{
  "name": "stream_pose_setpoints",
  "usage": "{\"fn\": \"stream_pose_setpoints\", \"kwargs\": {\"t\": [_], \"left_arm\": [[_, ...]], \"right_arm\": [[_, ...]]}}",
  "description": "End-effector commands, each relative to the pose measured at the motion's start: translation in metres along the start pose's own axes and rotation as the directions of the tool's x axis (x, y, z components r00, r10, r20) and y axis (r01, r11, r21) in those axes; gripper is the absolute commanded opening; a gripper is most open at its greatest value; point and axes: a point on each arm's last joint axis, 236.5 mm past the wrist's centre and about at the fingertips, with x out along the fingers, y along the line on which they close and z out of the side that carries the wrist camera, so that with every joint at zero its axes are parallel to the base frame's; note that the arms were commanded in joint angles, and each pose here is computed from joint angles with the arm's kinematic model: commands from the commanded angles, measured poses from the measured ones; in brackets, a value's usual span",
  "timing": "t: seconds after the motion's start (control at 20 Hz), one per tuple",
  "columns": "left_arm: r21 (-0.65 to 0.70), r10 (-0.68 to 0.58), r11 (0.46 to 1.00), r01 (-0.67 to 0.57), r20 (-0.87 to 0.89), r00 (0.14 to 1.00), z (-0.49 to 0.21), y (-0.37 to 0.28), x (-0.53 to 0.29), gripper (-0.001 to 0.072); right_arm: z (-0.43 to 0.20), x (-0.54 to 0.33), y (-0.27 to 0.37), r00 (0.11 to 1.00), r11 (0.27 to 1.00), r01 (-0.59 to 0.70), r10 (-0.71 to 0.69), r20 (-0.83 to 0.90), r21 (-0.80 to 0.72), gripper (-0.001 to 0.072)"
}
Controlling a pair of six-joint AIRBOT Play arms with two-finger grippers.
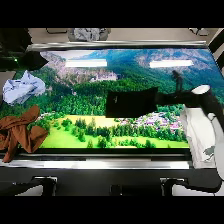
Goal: Fold the shirts.
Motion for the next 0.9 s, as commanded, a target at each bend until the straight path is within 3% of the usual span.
{"fn": "stream_pose_setpoints", "kwargs": {"t": [0.0, 0.25, 0.85], "left_arm": [[0.002, 0.001, 1.0, -0.001, 0.0, 1.0, 0.0, 0.0, 0.0, 0.0032], [0.001, 0.001, 1.0, -0.001, 0.0, 1.0, 0.0, 0.0, 0.0, 0.0032], [0.002, 0.002, 1.0, -0.002, 0.011, 1.0, 0.002, 0.001, 0.0, 0.0032]], "right_arm": [[0.036, -0.093, -0.026, 0.993, 0.995, 0.103, -0.102, 0.064, 0.001, 0.0036], [0.048, -0.216, -0.071, 0.945, 0.957, 0.27, -0.285, 0.16, 0.11, 0.0037], [0.01, -0.351, -0.091, 0.853, 0.868, 0.382, -0.464, 0.241, 0.319, 0.0038]]}}
